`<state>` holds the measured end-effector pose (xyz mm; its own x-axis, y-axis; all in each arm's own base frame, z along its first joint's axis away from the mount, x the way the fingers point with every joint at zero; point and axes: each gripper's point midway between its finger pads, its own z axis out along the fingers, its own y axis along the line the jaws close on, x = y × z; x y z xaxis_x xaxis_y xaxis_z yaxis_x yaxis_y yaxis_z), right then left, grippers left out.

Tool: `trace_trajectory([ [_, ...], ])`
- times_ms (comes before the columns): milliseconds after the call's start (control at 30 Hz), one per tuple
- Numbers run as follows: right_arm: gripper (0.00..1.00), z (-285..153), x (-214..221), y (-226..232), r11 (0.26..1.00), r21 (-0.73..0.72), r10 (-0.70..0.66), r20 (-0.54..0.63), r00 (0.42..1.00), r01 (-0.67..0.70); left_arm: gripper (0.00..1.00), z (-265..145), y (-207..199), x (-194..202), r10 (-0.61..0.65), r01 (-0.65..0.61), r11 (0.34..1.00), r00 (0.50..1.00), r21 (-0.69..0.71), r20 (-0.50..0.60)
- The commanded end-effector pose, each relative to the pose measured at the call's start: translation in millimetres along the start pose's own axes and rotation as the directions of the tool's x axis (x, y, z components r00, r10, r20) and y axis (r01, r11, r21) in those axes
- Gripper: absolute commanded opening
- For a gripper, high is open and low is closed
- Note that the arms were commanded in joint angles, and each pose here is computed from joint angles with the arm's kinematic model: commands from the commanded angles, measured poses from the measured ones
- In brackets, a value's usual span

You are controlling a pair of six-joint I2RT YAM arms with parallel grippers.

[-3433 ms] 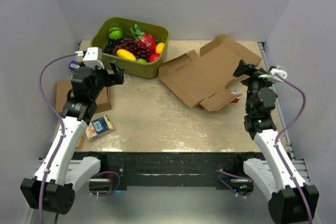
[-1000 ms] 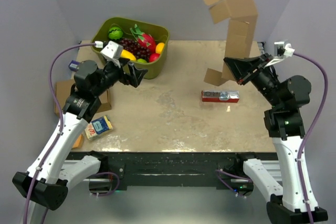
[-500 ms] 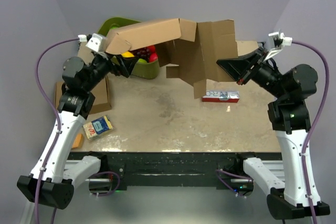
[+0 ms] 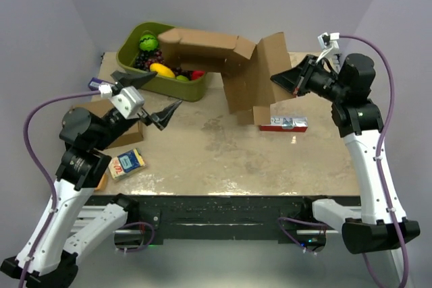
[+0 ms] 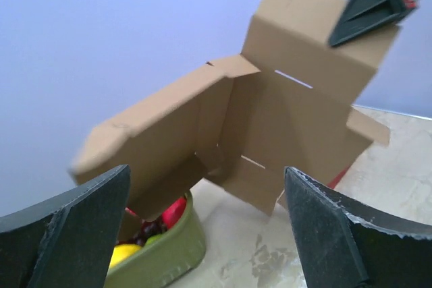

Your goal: Fold the paper box

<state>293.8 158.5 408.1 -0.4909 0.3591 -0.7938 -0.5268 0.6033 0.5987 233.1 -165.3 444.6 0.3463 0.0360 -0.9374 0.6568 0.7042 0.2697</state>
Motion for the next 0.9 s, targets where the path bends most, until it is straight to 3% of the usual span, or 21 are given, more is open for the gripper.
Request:
trace_trajectory([
  [0, 0.00, -5.3, 0.1, 7.8, 0.993, -0.009, -0.118, -0.046, 0.992, 0.117, 0.99, 23.0, -22.2, 5.6, 0.058, -0.051, 0.987, 0.998, 0.149, -0.040],
  [167, 0.00, 8.4, 32.3, -5.0, 0.987, 0.006, -0.159, -0.215, 0.964, 0.164, 1.00, 72.5, -71.2, 29.7, -0.015, 0.065, 0.926, 0.991, 0.371, -0.135],
  [200, 0.00, 9.6, 34.6, -7.5, 0.980, 0.006, -0.191, -0.230, 0.954, 0.198, 1.00, 80.4, -71.1, 8.5, -0.008, 0.045, 0.922, 0.995, 0.384, -0.099],
  [267, 0.00, 10.2, 34.5, -11.0, 0.973, 0.030, -0.213, -0.255, 0.943, 0.228, 1.00, 97.8, -77.7, 9.4, -0.008, 0.056, 0.907, 0.993, 0.417, -0.117],
  [300, 0.00, 10.1, 31.6, -11.7, 0.968, 0.034, -0.232, -0.253, 0.939, 0.248, 1.00, 104.0, -72.8, -16.1, 0.000, 0.025, 0.908, 0.998, 0.417, -0.062],
  [367, 0.00, 8.9, 20.6, -1.9, 0.961, 0.013, -0.265, -0.227, 0.937, 0.275, 1.00, 122.4, -73.8, -21.2, -0.010, 0.034, 0.898, 0.998, 0.439, -0.057],
  [400, 0.00, 9.3, 16.3, 1.9, 0.960, -0.001, -0.273, -0.216, 0.938, 0.280, 1.00, 127.6, -68.2, -48.6, -0.001, 0.000, 0.897, 1.000, 0.441, 0.002],
  [467, 0.00, 8.1, 3.9, 15.7, 0.952, -0.032, -0.303, -0.187, 0.934, 0.303, 1.00, 147.1, -69.3, -47.2, -0.008, 0.007, 0.885, 1.000, 0.465, -0.001],
  [500, 0.00, 11.0, 1.7, 14.4, 0.951, -0.032, -0.309, -0.191, 0.932, 0.308, 1.00, 151.5, -63.0, -73.3, 0.007, -0.032, 0.889, 0.998, 0.457, 0.056],
  [567, 0.00, 10.9, -6.4, 19.9, 0.945, -0.041, -0.326, -0.187, 0.927, 0.324, 1.00, 169.7, -62.9, -67.5, 0.000, -0.014, 0.879, 1.000, 0.476, 0.028],
  [600, 0.00, 14.0, -6.5, 19.8, 0.942, -0.060, -0.335, -0.196, 0.922, 0.330, 1.00, 169.0, -57.9, -96.9, 0.010, -0.051, 0.880, 0.996, 0.473, 0.090],
  [867, 0.00, 4.3, -32.4, 59.7, 0.890, -0.185, -0.445, -0.153, 0.882, 0.417, 1.00, 174.6, -58.3, -132.9, -0.031, -0.056, 0.862, 0.986, 0.504, 0.162],
])
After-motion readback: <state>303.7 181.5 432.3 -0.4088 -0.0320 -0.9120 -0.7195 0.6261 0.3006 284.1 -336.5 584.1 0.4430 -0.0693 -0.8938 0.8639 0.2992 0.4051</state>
